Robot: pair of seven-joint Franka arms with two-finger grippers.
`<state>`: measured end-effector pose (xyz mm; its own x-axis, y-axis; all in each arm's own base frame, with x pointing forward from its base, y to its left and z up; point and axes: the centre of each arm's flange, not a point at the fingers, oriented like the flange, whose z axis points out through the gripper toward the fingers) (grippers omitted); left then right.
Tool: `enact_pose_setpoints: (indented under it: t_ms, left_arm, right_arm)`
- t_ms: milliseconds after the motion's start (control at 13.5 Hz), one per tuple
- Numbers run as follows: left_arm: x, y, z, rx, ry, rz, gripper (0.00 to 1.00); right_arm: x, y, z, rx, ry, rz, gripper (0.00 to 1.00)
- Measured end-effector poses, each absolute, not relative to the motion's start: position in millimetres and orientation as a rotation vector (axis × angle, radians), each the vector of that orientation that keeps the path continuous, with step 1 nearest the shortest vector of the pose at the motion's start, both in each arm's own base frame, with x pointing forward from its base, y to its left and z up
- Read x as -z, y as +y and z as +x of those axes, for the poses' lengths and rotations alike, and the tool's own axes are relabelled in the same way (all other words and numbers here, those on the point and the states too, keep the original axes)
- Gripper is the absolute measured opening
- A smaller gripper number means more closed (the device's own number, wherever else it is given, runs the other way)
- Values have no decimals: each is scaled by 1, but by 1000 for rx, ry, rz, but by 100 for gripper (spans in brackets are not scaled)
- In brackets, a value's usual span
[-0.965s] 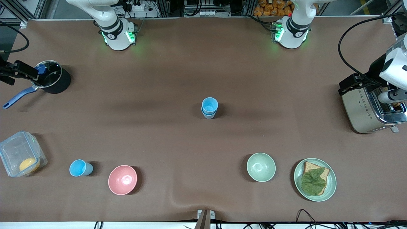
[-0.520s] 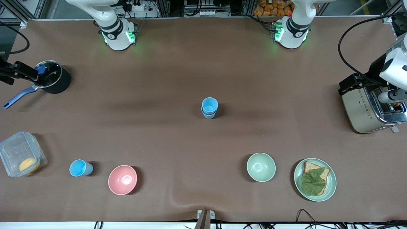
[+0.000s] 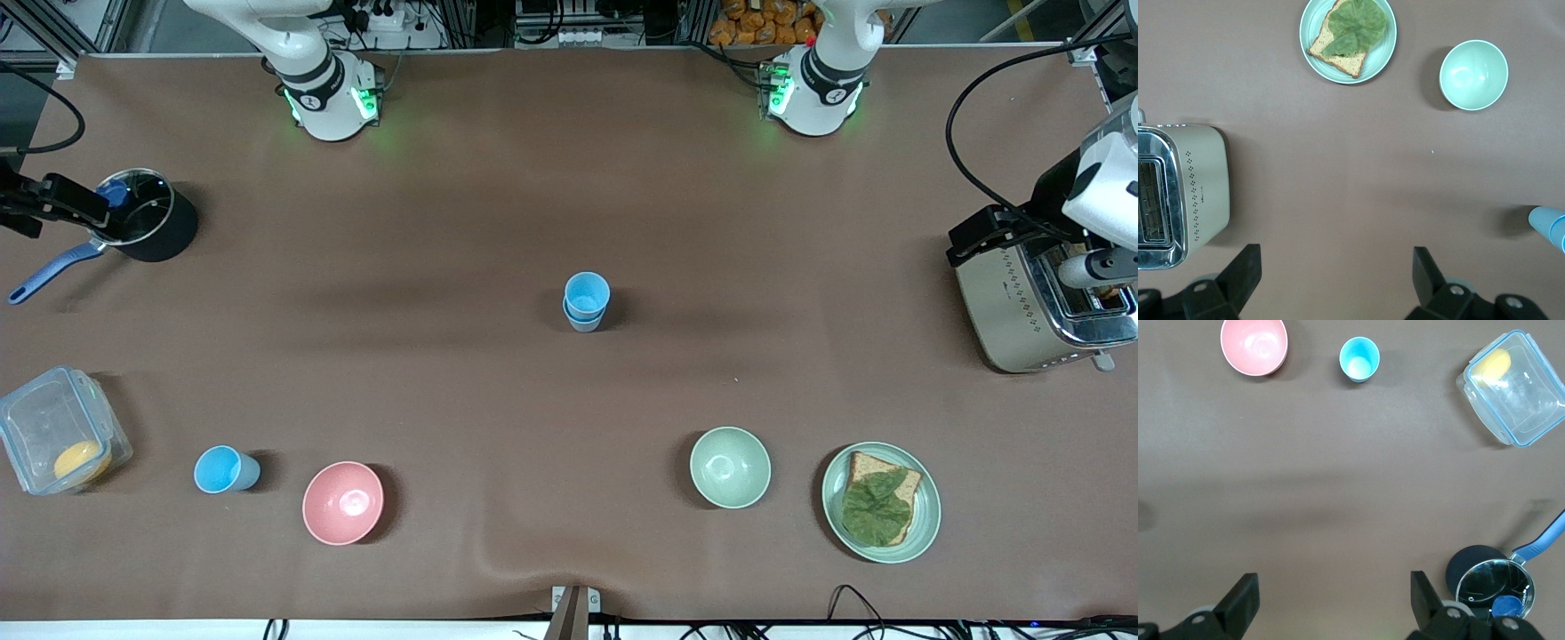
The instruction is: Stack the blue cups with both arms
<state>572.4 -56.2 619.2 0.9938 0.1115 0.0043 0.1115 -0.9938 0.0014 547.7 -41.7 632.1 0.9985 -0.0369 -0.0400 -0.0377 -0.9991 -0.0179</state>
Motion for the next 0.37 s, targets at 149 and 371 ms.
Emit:
enact_pose_setpoints:
  t_ms: [149, 371]
  left_arm:
    - [-619, -56, 572, 1, 161, 3137, 100]
    - [-619, -51, 571, 11, 111, 3140, 100]
  right_arm:
    - [-632, -42, 548, -64, 58, -3122, 100]
    - [-631, -42, 547, -77, 61, -3121, 100]
